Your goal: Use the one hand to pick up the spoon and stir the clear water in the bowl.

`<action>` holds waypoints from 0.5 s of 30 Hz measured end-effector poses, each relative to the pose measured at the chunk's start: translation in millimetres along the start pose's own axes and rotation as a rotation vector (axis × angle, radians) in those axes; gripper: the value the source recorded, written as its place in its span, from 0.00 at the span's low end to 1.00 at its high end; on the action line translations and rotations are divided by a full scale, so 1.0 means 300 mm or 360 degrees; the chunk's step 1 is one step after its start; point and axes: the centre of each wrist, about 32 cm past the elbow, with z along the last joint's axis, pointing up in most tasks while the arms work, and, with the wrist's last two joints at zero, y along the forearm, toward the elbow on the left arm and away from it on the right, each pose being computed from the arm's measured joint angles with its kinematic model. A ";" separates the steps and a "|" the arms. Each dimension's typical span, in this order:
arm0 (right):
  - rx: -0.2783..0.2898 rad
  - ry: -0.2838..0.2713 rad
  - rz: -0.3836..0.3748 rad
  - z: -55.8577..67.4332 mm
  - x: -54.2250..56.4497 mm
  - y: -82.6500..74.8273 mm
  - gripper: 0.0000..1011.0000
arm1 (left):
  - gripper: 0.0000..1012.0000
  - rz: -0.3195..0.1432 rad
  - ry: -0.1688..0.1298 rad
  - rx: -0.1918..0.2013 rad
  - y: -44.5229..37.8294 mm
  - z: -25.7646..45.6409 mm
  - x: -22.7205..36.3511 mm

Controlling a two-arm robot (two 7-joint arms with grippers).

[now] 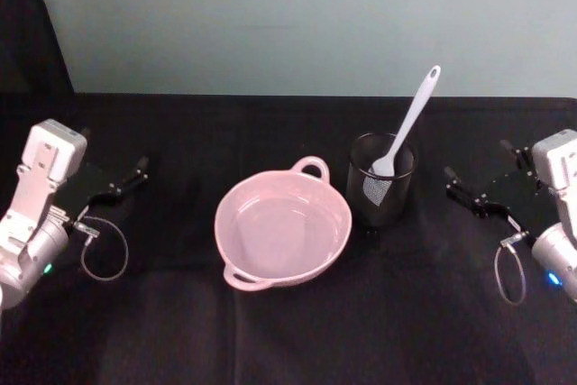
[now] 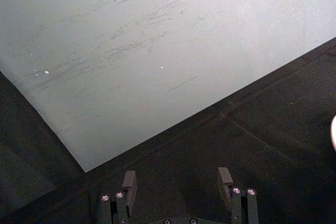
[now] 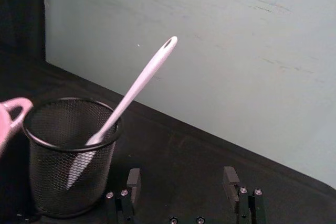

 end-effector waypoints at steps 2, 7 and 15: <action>0.0007 0.0029 0.0013 0.002 0.004 -0.009 0.99 | 1.00 0.0000 0.0000 0.0000 0.000 0.000 0.000; 0.0032 0.0162 0.0068 0.021 0.016 -0.038 0.99 | 1.00 0.0000 0.0000 0.0000 0.000 0.000 0.000; 0.0044 0.0424 0.0187 0.058 0.036 -0.053 0.99 | 1.00 0.0000 0.0000 0.0000 0.000 0.000 0.000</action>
